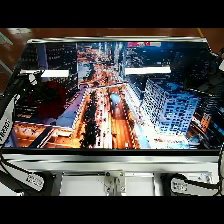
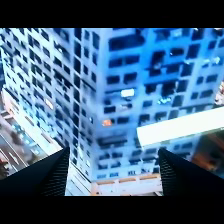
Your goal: Fold the shirts.
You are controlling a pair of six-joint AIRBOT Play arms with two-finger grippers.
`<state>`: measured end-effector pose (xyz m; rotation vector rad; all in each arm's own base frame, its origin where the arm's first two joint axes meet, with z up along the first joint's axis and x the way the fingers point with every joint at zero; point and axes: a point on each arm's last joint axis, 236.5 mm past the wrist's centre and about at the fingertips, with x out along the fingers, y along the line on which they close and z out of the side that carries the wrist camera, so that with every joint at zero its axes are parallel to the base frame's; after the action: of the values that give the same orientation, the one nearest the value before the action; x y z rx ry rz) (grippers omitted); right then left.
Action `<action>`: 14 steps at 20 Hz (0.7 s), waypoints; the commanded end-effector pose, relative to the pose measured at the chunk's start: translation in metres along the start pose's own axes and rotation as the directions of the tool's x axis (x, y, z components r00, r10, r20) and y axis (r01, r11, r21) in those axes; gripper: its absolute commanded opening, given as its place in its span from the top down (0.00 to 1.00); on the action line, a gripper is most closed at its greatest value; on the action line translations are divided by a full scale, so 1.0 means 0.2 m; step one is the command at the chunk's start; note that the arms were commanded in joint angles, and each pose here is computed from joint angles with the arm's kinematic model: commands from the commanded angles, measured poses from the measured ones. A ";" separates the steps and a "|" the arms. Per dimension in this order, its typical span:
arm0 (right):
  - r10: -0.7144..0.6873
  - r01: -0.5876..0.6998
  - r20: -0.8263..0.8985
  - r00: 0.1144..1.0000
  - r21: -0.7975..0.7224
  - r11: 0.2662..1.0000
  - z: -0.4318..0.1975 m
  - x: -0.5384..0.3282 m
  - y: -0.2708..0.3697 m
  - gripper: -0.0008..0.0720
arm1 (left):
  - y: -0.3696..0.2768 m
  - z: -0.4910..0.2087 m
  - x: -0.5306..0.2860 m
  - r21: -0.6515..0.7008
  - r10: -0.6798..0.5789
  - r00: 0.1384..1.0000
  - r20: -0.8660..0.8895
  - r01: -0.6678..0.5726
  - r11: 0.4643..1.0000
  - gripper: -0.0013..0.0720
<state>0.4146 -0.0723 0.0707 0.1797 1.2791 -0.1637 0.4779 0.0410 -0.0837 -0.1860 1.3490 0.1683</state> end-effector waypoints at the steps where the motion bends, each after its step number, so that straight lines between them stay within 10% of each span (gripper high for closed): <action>1: 0.012 -0.012 0.003 1.000 0.000 1.000 0.00 0.00 0.02 0.06 | -0.09 0.02 -0.13 0.066 -0.070 0.998 -0.006 0.070 0.995 0.93; 8: 0.038 -0.044 -0.134 0.990 -0.037 0.998 -0.17 -0.04 0.05 0.07 | -0.65 0.03 -0.89 0.359 -0.314 0.925 0.215 0.224 0.906 0.93; 14: 0.074 -0.077 -0.046 0.996 -0.063 0.995 -0.20 -0.28 0.09 0.07 | -1.32 -0.40 -1.24 0.596 -0.528 0.838 0.137 0.356 0.720 0.93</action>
<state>0.3756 -0.0522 0.0952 0.1806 1.3484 -0.0846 0.4446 -0.1739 0.1298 -0.0202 0.9929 -0.4417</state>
